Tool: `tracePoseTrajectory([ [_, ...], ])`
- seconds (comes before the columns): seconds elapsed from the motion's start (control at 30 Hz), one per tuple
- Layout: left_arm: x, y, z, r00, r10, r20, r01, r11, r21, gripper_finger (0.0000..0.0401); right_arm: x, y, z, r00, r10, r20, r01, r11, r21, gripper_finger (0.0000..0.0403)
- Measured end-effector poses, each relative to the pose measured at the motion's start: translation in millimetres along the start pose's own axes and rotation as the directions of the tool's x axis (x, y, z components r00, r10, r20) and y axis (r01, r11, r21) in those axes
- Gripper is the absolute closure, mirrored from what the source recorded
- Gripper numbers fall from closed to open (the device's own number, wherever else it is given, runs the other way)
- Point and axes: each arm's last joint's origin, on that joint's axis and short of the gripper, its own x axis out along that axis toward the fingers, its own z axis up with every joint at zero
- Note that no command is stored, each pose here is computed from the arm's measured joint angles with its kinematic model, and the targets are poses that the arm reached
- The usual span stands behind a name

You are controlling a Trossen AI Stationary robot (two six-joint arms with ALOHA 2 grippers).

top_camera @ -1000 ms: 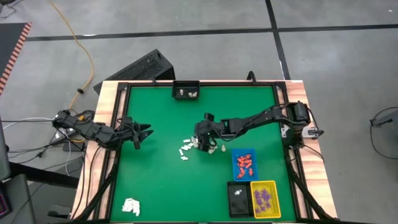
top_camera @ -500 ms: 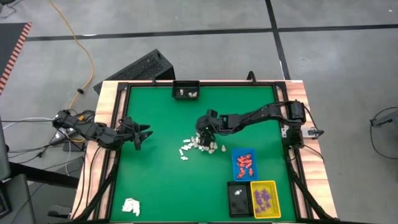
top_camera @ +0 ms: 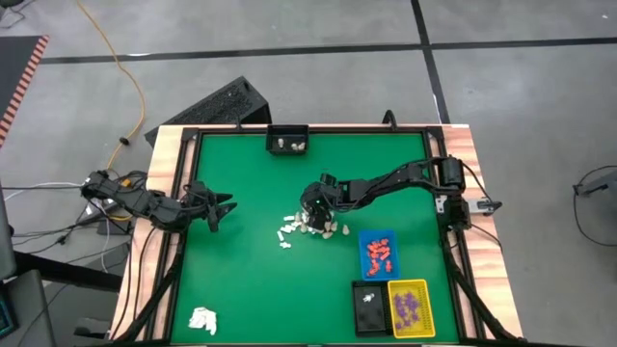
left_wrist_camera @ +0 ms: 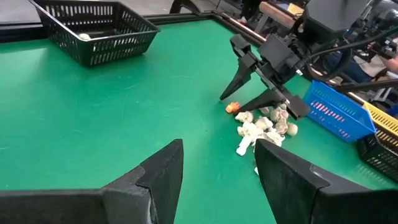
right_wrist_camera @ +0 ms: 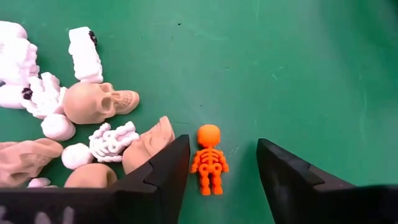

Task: Sort Halloween decoration
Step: Put the orange skeleton toy into the blue bin

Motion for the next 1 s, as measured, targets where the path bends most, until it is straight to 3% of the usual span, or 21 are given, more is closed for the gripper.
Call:
tracePoseTrajectory([
  [0.43, 0, 0, 0, 1.0, 0.0, 0.0, 0.0, 1.0, 0.001, 0.0212, -5, -1, 5, 1.0, 0.0, 0.003, 0.0, 0.999, 0.039, 0.0389],
  [0.57, 0, 0, 0, 1.0, 0.0, -0.001, 0.0, 1.0, 0.001, 0.0212, -12, 0, 14, 1.0, 0.004, 0.018, -0.005, 1.0, 0.015, 0.0386],
  [0.73, 0, 0, 0, 1.0, 0.0, 0.0, 0.0, 1.0, 0.001, 0.0212, -44, -4, 32, 0.998, 0.01, 0.061, -0.009, 1.0, -0.006, 0.0386],
  [1.0, 0, 0, 0, 1.0, -0.007, -0.004, 0.007, 1.0, 0.0, 0.0212, -134, 2, 28, 0.997, 0.072, -0.036, -0.072, 0.997, -0.019, 0.0388],
])
